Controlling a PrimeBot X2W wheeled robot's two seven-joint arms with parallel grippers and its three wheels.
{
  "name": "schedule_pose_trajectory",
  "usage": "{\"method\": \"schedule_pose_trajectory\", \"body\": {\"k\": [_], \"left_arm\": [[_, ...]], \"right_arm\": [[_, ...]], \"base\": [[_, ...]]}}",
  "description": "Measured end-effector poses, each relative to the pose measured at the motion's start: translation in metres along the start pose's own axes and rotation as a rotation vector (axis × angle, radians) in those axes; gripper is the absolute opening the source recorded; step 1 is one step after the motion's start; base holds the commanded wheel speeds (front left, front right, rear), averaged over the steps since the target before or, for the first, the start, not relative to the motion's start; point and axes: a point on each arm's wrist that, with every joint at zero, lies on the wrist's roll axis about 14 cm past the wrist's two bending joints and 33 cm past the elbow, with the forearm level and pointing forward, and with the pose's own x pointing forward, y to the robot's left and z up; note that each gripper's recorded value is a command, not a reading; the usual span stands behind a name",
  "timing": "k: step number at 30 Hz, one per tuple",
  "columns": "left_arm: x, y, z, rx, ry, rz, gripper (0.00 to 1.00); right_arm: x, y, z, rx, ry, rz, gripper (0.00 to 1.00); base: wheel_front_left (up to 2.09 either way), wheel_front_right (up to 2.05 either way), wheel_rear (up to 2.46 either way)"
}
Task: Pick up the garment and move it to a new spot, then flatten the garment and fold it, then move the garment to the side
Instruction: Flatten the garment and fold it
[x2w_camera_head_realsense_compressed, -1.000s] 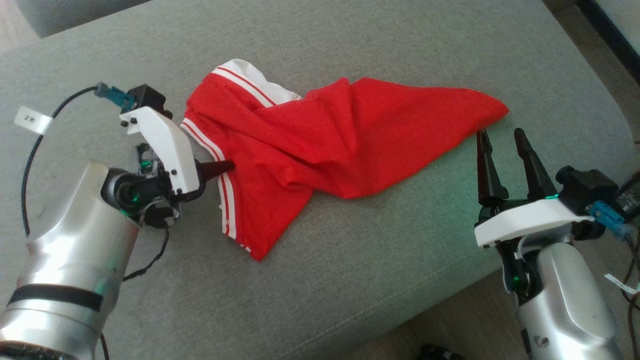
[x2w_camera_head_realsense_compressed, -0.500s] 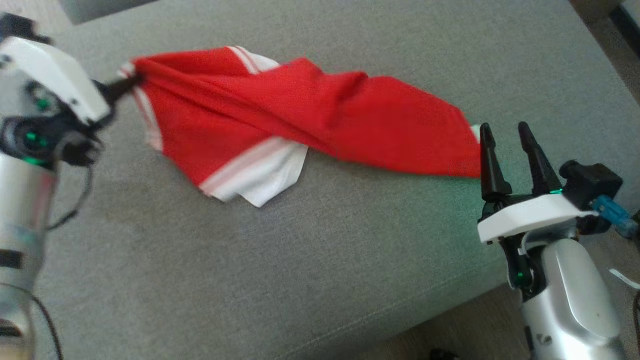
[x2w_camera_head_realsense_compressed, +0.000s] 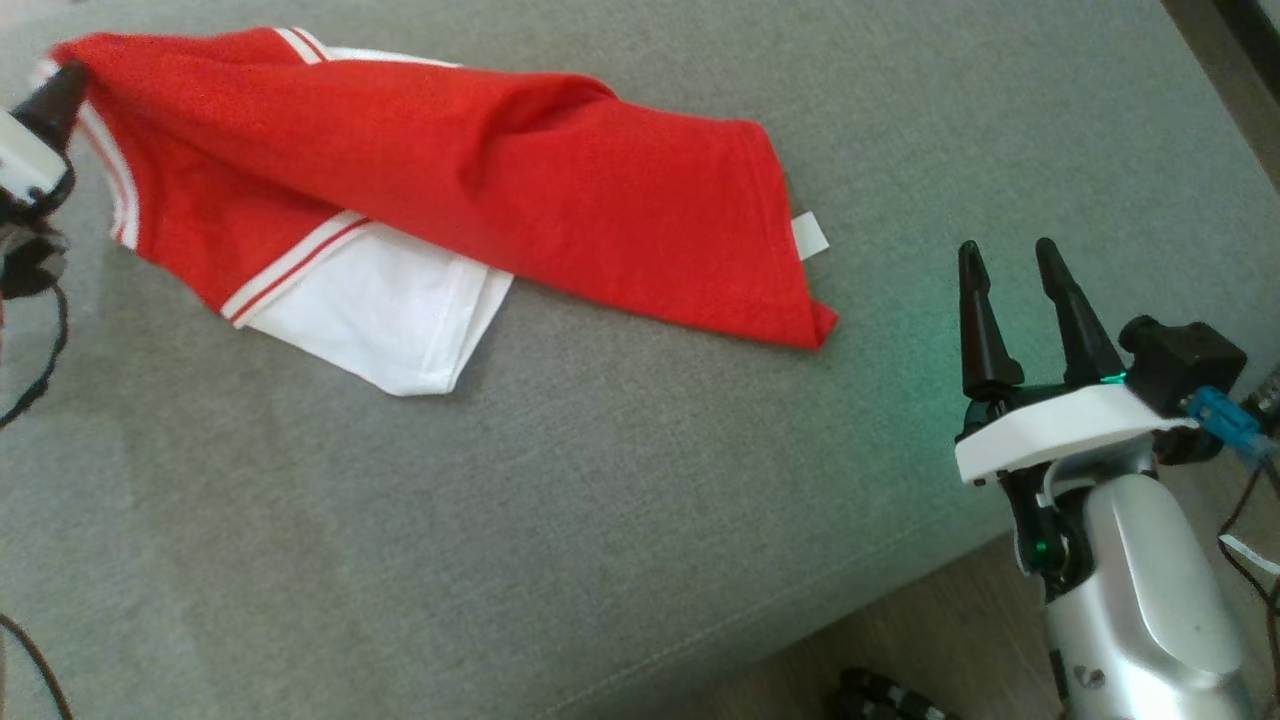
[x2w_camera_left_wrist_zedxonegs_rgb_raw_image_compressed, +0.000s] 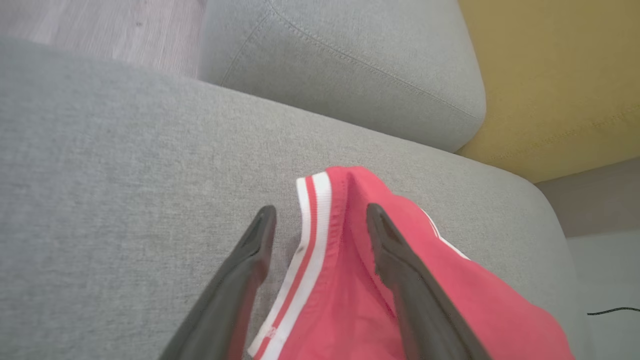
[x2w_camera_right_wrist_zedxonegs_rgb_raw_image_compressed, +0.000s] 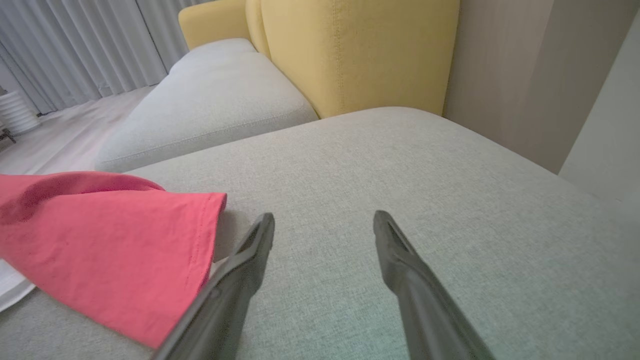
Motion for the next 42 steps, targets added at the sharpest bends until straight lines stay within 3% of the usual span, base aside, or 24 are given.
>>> {"method": "schedule_pose_trajectory", "body": {"k": [4, 13, 19, 23, 30, 37, 42], "left_arm": [[-0.016, -0.009, 0.012, 0.086, -0.072, -0.027, 1.0], [-0.08, -0.057, 0.046, 0.164, -0.394, -0.176, 1.0], [-0.12, -0.043, 0.0, 0.222, -0.5, -0.169, 1.0], [-0.139, -0.027, -0.051, 0.254, -0.477, -0.102, 1.0], [-0.152, -0.049, -0.109, 0.243, -0.416, -0.122, 1.0], [-0.131, -0.071, -0.173, 0.39, -0.129, -0.175, 1.0], [-0.111, -0.101, -0.178, 0.484, -0.071, -0.235, 1.0]], "right_arm": [[-0.001, 0.009, 0.009, -0.001, -0.028, 0.028, 1.0], [-0.01, 0.029, 0.032, 0.025, -0.103, 0.091, 1.0], [-0.021, 0.041, 0.019, 0.043, -0.077, 0.125, 1.0], [-0.022, 0.05, 0.024, 0.046, -0.085, 0.151, 1.0], [-0.022, 0.055, 0.033, 0.044, -0.106, 0.167, 1.0], [-0.019, 0.053, 0.029, 0.031, -0.088, 0.159, 1.0], [-0.02, 0.047, 0.021, 0.027, -0.064, 0.143, 1.0]], "base": [[0.0, 0.0, 0.0], [0.0, 0.0, 0.0], [0.0, 0.0, 0.0], [0.0, 0.0, 0.0], [0.0, 0.0, 0.0], [0.0, 0.0, 0.0], [0.0, 0.0, 0.0]]}}
